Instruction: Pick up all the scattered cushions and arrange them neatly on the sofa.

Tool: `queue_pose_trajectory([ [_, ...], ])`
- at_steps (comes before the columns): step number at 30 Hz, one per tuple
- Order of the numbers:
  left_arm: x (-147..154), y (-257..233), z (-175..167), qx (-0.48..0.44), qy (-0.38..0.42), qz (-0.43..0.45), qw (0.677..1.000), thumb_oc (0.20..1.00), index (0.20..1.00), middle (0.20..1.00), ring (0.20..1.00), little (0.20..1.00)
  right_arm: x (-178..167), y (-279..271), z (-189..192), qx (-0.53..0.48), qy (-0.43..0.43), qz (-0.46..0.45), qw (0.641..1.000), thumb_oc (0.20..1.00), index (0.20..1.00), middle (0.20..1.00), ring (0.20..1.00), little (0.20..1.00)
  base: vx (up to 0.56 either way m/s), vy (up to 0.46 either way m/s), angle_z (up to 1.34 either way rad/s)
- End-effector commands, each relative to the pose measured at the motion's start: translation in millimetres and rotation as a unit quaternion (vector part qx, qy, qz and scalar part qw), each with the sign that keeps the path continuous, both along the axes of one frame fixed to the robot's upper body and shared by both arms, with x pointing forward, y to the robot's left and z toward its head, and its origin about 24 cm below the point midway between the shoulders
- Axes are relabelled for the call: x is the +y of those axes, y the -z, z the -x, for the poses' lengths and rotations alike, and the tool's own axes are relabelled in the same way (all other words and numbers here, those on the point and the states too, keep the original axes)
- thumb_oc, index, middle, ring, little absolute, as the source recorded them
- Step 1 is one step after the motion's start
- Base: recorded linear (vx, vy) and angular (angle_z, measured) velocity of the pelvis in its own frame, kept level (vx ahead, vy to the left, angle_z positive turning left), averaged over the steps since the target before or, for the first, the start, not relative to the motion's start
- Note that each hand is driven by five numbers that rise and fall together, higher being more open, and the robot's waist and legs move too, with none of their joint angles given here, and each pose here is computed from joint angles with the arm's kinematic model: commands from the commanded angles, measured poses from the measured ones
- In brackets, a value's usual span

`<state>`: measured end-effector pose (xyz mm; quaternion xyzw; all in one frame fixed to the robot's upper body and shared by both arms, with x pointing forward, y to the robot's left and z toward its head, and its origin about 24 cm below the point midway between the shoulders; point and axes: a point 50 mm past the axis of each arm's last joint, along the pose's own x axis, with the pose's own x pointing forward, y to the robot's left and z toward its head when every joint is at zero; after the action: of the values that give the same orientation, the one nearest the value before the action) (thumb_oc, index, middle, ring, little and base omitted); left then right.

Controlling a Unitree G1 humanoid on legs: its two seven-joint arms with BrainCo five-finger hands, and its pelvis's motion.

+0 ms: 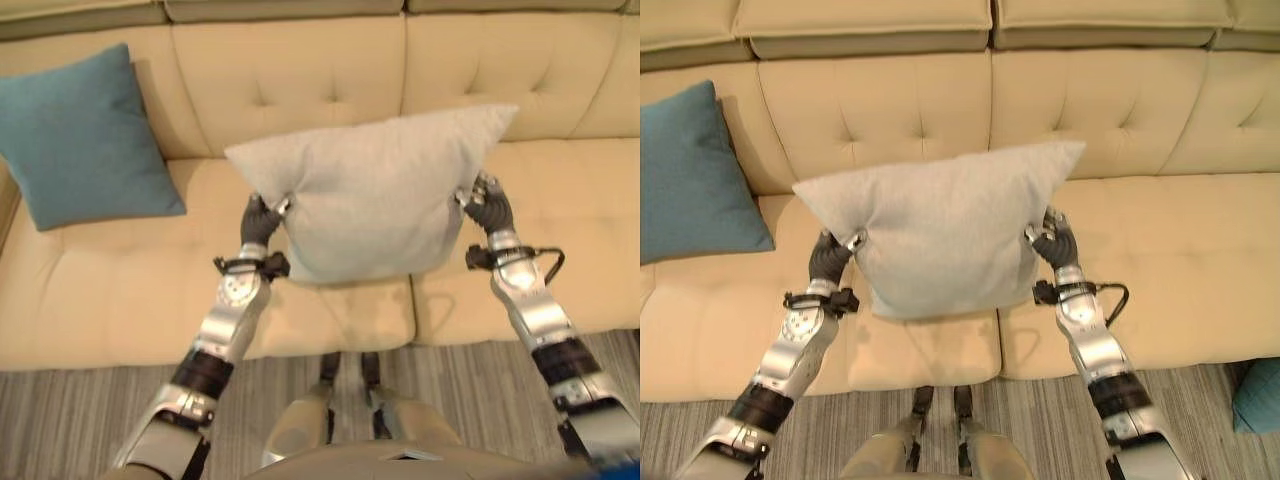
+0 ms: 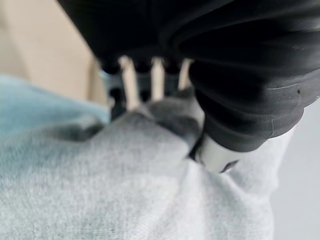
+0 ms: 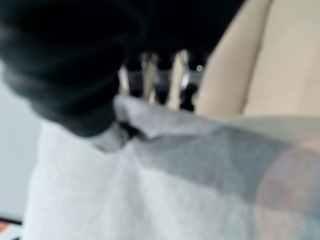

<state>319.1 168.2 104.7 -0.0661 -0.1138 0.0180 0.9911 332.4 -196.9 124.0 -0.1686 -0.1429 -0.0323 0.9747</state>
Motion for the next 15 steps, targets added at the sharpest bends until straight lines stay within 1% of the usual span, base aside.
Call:
queue_pose_trajectory([
  [1,-36,-66,-15,-0.148,0.053,0.025,0.987,0.200,0.200,0.200,0.200,0.200,21,-56,-8,-0.119,-0.036,-0.007,0.992,0.200,0.200,0.200,0.200,0.200,-0.03,0.015,0.06],
  [2,-36,-89,-29,-0.172,0.038,0.005,0.984,0.200,0.200,0.200,0.200,0.200,25,-80,-23,-0.142,-0.025,0.001,0.990,0.200,0.200,0.200,0.200,0.200,-0.02,0.014,0.05],
  [3,-36,-99,-34,-0.182,0.033,-0.005,0.983,0.200,0.200,0.200,0.200,0.200,27,-92,-27,-0.154,-0.024,0.007,0.988,0.200,0.200,0.200,0.200,0.200,0.00,0.000,0.00],
  [5,-36,-107,-37,-0.191,0.032,-0.009,0.981,0.200,0.200,0.200,0.200,0.200,29,-100,-31,-0.163,-0.021,0.009,0.986,0.200,0.200,0.200,0.200,0.200,-0.01,0.013,-0.04],
  [9,-33,-137,-53,-0.212,0.009,-0.040,0.976,0.200,0.200,0.200,0.200,0.200,40,-136,-46,-0.191,-0.018,0.020,0.981,0.200,0.200,0.200,0.200,0.200,-0.01,0.017,0.02],
  [15,-31,-152,-66,-0.207,-0.007,-0.060,0.977,0.200,0.200,0.200,0.200,0.200,44,-150,-56,-0.188,-0.008,0.047,0.981,0.200,0.200,0.200,0.200,0.200,0.00,0.008,0.02],
])
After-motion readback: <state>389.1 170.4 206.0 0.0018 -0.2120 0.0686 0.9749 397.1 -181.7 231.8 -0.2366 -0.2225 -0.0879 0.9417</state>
